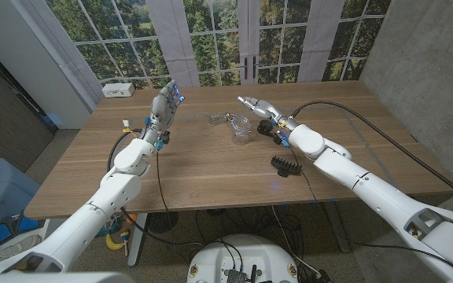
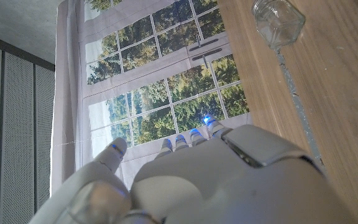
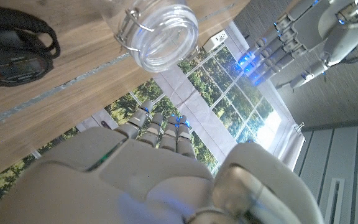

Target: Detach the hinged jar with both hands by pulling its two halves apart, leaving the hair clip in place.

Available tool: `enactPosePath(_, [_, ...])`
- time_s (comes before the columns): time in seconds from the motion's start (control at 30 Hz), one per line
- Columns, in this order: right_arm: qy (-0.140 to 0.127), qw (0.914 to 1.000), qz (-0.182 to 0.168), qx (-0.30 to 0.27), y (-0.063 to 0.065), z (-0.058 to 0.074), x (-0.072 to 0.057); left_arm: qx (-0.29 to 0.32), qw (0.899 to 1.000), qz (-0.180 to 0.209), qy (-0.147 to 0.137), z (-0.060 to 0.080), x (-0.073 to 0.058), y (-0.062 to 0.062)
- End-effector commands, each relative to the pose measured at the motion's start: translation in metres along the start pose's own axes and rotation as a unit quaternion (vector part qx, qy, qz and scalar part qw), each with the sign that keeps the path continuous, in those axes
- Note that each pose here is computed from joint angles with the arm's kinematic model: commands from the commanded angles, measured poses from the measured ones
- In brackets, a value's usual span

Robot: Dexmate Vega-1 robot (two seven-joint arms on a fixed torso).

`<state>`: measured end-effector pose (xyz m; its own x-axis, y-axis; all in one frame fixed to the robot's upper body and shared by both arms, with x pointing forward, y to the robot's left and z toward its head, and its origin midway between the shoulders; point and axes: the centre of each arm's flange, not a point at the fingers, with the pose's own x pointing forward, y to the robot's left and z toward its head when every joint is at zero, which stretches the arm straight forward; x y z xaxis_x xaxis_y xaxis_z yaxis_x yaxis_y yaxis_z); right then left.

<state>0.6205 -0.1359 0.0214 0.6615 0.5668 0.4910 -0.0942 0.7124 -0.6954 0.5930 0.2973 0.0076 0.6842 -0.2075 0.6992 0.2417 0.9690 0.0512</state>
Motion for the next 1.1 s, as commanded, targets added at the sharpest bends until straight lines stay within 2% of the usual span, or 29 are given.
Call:
enactPosePath(0.03, [-0.045, 0.9899, -0.054, 0.123, -0.017, -0.013, -0.01, 0.0, 1.0, -0.002, 0.006, -0.002, -0.006, 0.004])
enactPosePath(0.17, [-0.057, 0.9827, -0.074, 0.16, -0.018, -0.017, -0.014, -0.002, 1.0, -0.006, 0.008, -0.004, -0.009, 0.007])
enactPosePath(0.33, [-0.062, 0.9781, -0.086, 0.179, -0.02, -0.019, -0.017, -0.005, 1.0, -0.01, 0.008, -0.006, -0.01, 0.011])
enactPosePath(0.57, [-0.071, 0.9644, -0.12, 0.224, -0.027, -0.026, -0.03, -0.013, 1.0, -0.016, 0.015, -0.013, -0.012, 0.015])
enactPosePath(0.7, [-0.074, 0.9566, -0.14, 0.244, -0.034, -0.033, -0.039, -0.009, 1.0, -0.017, 0.018, -0.013, -0.014, 0.014])
enactPosePath(0.87, [-0.078, 0.943, -0.17, 0.275, -0.045, -0.048, -0.049, -0.008, 1.0, -0.011, 0.027, -0.018, -0.018, 0.015])
enactPosePath(0.97, [-0.079, 0.9384, -0.189, 0.278, -0.051, -0.055, -0.055, -0.007, 0.999, -0.007, 0.034, -0.022, -0.019, 0.015])
enactPosePath(1.1, [-0.079, 0.938, -0.206, 0.267, -0.057, -0.06, -0.062, -0.007, 0.999, -0.002, 0.039, -0.024, -0.016, 0.014])
